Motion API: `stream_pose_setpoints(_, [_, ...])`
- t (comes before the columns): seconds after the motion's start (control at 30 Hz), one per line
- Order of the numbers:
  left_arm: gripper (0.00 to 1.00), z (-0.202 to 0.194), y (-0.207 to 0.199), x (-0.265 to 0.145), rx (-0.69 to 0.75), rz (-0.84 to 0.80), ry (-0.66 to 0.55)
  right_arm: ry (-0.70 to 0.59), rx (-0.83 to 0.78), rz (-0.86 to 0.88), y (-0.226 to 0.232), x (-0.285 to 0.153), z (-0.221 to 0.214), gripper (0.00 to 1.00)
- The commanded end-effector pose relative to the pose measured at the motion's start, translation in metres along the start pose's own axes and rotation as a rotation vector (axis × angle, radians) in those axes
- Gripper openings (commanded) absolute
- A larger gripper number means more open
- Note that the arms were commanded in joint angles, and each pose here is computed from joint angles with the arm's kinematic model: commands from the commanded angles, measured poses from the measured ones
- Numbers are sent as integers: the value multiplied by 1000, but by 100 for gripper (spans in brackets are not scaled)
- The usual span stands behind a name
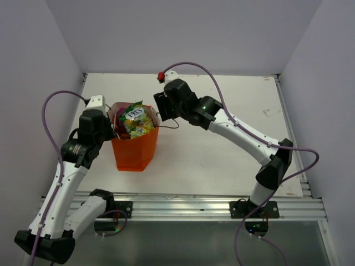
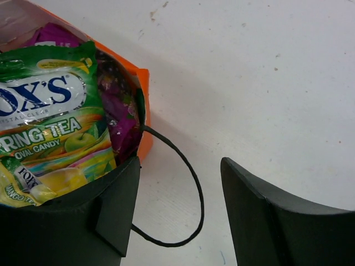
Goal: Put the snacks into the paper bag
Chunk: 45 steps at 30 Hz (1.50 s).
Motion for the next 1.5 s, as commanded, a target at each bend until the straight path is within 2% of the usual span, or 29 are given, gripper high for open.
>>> stream_pose_setpoints(0.0, [0, -12, 2, -4, 24, -2, 89, -32, 45, 65, 12, 6, 4, 63])
stream_pose_setpoints(0.4, [0, -12, 2, -4, 17, -2, 86, 105, 81, 164, 23, 30, -33, 56])
stream_pose_setpoints(0.6, [0, -14, 2, -4, 19, -4, 93, 131, 99, 201, 29, 38, -41, 54])
stream_pose_setpoints(0.7, [0, -15, 1, -3, 15, -13, 93, 177, 85, 210, 33, 48, -48, 38])
stream_pose_setpoints(0.73, [0, -17, 0, -2, 16, -29, 97, 190, 82, 214, 34, 51, -50, 21])
stream_pose_setpoints(0.83, [0, -16, -9, 0, 23, -138, 75, 209, 54, 202, 40, 54, -53, 0])
stream_pose_setpoints(0.97, [0, 1, -24, -7, 0, -338, -55, 155, -6, 131, 42, 33, -30, 0])
stream_pose_setpoints(1.13, [0, 24, -34, -25, -8, -486, -170, 79, -41, -1, 20, -10, 4, 0])
stream_pose_setpoints(1.47, [0, 34, -63, -35, -91, -683, -220, 39, -33, -132, -8, -68, 22, 0])
Point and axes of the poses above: each gripper's point midway between its finger pads, its own x axis out along the fingers, its own y axis along the line the jaws close on, z = x × y, the point moved 10 cm from there along -x, back along the fingers, and after that the axes turned 4 degrees about x, right-handed, at the moved point
